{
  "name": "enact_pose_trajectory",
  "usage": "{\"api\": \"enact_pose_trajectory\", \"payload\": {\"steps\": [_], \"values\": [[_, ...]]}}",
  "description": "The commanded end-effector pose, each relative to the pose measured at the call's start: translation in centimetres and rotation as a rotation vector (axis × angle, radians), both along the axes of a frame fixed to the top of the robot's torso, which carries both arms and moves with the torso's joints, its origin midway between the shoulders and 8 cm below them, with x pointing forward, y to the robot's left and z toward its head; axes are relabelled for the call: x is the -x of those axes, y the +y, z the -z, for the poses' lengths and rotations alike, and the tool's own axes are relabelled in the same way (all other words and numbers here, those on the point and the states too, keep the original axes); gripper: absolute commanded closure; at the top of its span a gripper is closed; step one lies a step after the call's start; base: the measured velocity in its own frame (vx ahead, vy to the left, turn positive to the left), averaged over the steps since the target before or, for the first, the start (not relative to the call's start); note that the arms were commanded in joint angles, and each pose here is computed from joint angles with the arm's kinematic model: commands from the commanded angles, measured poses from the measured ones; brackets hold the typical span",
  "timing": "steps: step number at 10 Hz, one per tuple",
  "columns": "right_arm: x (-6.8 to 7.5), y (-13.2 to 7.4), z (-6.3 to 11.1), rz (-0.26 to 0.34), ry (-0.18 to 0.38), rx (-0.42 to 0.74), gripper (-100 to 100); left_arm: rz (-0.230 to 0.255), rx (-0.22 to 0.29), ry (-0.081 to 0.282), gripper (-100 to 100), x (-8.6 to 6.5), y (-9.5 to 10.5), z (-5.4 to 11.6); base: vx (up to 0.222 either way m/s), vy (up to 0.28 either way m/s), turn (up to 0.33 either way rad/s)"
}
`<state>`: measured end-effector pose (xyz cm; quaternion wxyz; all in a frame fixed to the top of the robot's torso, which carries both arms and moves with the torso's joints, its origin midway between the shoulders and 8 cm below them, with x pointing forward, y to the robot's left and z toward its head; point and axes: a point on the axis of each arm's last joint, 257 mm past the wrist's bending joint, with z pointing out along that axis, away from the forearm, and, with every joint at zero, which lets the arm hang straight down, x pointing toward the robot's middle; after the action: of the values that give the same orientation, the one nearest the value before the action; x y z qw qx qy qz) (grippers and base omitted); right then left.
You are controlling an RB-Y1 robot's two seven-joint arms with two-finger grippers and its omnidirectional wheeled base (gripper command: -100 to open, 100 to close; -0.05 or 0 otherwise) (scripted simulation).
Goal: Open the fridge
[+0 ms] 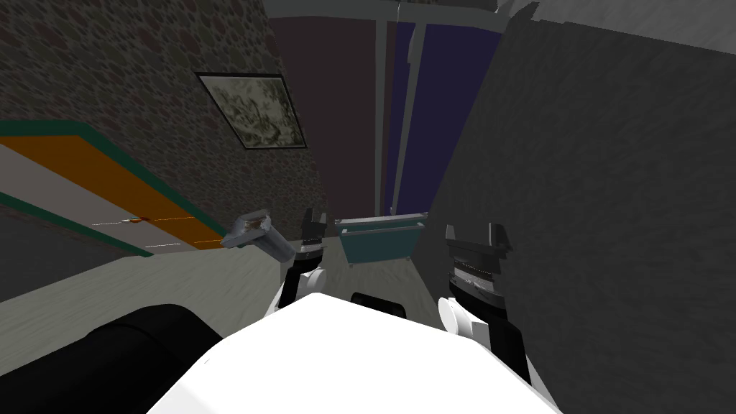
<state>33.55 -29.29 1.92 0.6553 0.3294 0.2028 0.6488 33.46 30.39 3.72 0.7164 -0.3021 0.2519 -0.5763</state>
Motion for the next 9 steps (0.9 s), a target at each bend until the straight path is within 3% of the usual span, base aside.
{"api": "enact_pose_trajectory", "payload": {"steps": [1,9], "values": [[0.0,0.0,0.0,0.0,0.0,0.0,0,0.0,0.0,0.0,0,0.0,0.0,0.0,0.0,0.0,0.0],[0.01,0.0,-0.02,0.0,0.0,0.0,0,0.0,0.0,0.0,0,0.01,0.0,-0.02,0.0,0.0,0.0]]}}
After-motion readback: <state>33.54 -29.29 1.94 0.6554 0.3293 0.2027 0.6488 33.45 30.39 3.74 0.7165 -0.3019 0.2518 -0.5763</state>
